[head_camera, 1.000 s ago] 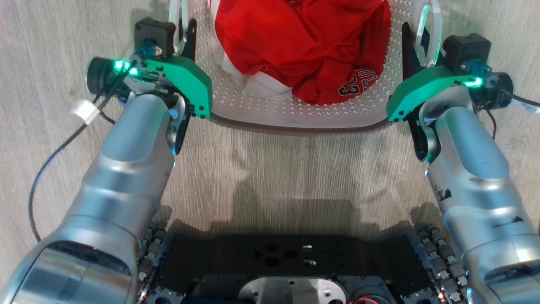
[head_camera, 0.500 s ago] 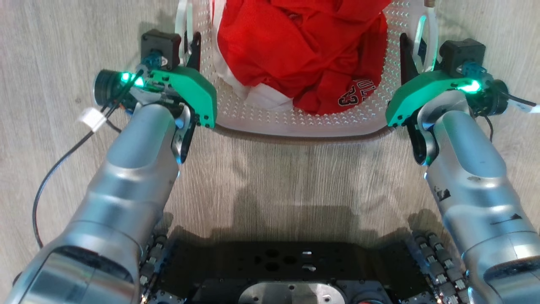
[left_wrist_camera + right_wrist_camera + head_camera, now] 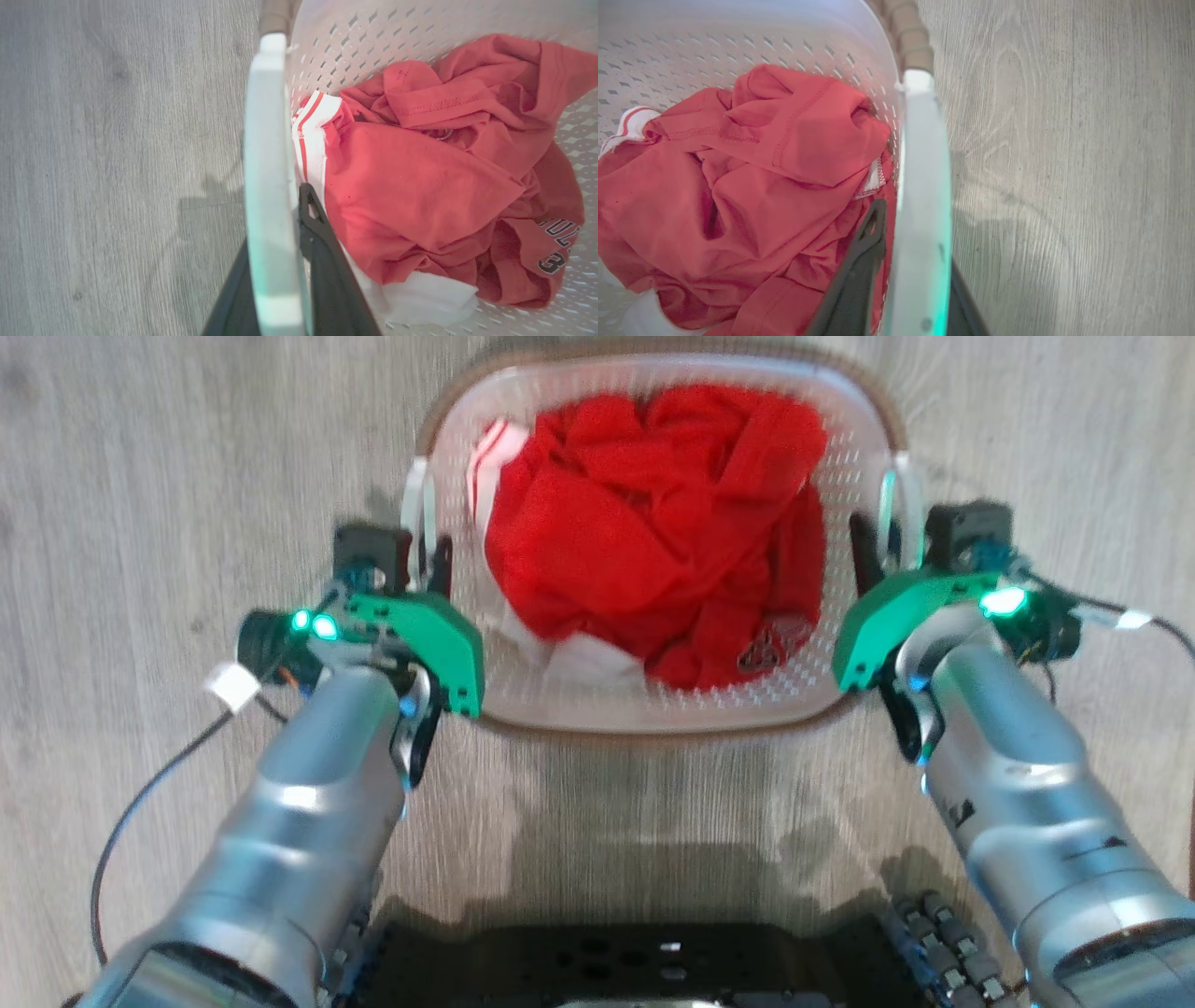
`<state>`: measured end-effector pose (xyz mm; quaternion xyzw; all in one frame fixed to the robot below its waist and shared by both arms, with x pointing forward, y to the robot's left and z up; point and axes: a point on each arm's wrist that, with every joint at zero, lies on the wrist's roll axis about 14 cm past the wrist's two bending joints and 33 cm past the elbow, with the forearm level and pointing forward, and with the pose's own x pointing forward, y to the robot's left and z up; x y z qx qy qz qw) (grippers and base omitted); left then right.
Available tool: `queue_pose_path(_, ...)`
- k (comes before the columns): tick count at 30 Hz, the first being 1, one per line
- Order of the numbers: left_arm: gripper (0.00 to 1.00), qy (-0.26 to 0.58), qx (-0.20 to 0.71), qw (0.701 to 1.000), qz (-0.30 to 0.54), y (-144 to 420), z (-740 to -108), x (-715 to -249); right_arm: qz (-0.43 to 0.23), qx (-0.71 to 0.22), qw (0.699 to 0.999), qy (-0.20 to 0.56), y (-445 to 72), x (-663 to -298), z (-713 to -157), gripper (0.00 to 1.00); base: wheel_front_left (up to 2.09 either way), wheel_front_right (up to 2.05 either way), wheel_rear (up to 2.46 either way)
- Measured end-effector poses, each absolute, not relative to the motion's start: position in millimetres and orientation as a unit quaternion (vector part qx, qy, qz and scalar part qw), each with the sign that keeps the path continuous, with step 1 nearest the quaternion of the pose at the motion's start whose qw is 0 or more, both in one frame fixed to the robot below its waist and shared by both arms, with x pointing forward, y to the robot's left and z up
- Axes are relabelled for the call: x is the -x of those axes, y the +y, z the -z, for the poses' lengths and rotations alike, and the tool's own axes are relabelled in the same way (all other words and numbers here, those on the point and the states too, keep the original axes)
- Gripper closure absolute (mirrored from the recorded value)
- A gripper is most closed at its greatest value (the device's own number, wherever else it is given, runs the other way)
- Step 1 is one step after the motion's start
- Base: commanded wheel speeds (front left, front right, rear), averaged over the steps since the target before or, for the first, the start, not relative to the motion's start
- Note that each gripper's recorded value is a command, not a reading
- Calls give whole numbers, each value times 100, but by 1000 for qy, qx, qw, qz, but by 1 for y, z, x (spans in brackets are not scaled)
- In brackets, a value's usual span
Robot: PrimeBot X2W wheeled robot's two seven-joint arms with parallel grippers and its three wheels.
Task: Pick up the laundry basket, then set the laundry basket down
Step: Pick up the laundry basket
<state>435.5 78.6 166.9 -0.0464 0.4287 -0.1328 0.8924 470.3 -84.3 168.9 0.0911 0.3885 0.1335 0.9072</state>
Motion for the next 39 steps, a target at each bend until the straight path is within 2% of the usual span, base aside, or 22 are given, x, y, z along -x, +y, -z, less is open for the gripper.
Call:
queue_pose_path(8,100,445,44,885,130,80,-190,-402,-144,-89,897,409,-81,-440,-197,100,0,0,0)
queue_pose_path(24,100,477,44,867,140,76,-241,-324,-144,-95,867,467,-83,-356,-253,100,0,0,0)
queue_pose_path(39,100,464,35,873,144,75,-272,-288,-156,-83,873,455,-83,-317,-290,100,0,0,0)
